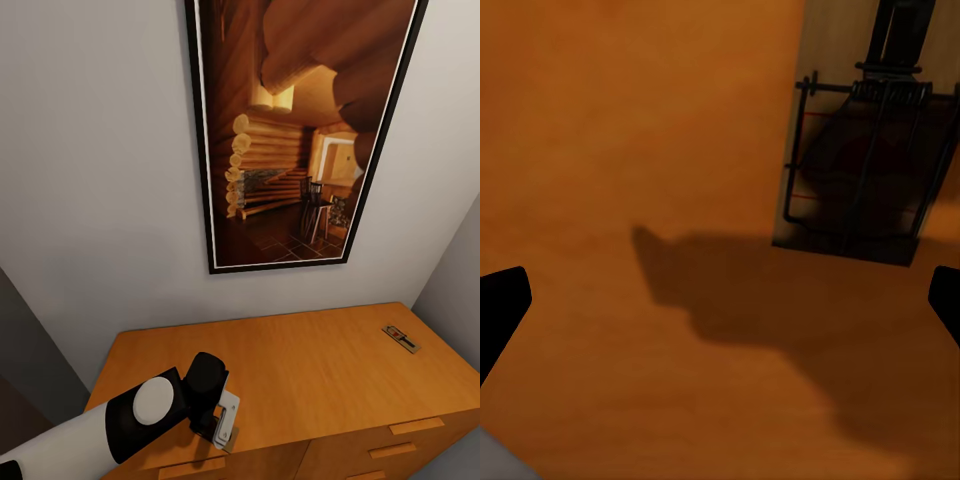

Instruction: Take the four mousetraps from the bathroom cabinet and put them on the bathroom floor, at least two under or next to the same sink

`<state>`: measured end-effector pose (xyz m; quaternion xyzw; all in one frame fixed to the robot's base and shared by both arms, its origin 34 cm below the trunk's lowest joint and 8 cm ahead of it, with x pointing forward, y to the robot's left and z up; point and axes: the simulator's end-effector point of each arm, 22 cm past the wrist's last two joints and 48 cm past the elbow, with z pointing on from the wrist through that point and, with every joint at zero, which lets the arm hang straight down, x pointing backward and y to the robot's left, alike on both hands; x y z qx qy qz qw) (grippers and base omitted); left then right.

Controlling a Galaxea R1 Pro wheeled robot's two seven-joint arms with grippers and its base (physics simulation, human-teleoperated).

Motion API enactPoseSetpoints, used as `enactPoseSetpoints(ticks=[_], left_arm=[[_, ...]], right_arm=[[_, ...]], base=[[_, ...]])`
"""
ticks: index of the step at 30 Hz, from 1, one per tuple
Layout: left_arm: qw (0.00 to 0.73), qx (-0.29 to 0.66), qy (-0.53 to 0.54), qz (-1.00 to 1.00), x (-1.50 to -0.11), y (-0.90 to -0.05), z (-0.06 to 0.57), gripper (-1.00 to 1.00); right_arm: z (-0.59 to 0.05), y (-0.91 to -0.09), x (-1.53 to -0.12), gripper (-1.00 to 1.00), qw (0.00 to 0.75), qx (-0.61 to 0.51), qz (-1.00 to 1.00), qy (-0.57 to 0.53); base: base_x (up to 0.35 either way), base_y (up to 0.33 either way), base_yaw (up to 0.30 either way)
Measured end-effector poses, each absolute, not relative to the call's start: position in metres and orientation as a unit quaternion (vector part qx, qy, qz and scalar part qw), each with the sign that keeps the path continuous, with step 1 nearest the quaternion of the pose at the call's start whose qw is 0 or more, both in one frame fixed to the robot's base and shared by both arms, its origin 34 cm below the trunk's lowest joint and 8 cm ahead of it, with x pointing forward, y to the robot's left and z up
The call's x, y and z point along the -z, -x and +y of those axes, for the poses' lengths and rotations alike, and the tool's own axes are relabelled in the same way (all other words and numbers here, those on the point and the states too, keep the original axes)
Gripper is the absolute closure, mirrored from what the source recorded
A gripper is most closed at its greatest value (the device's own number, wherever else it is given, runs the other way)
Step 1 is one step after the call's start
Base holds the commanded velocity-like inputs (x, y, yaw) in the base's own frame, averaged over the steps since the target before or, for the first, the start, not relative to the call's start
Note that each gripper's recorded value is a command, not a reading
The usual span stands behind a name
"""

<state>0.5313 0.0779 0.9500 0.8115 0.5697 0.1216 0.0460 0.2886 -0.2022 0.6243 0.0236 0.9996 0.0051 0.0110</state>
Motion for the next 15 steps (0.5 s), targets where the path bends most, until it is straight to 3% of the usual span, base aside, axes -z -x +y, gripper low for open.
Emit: enactPoseSetpoints(ticks=[15], left_arm=[[0.041,-0.116,-0.812,0.570,-0.9460,-0.5283,0.0711,-1.00]], right_arm=[[-0.2026,-0.2890,-0.6243,-1.00,0.012,-0.005,1.000,-0.024]], base=[[0.000,0.000,0.000]])
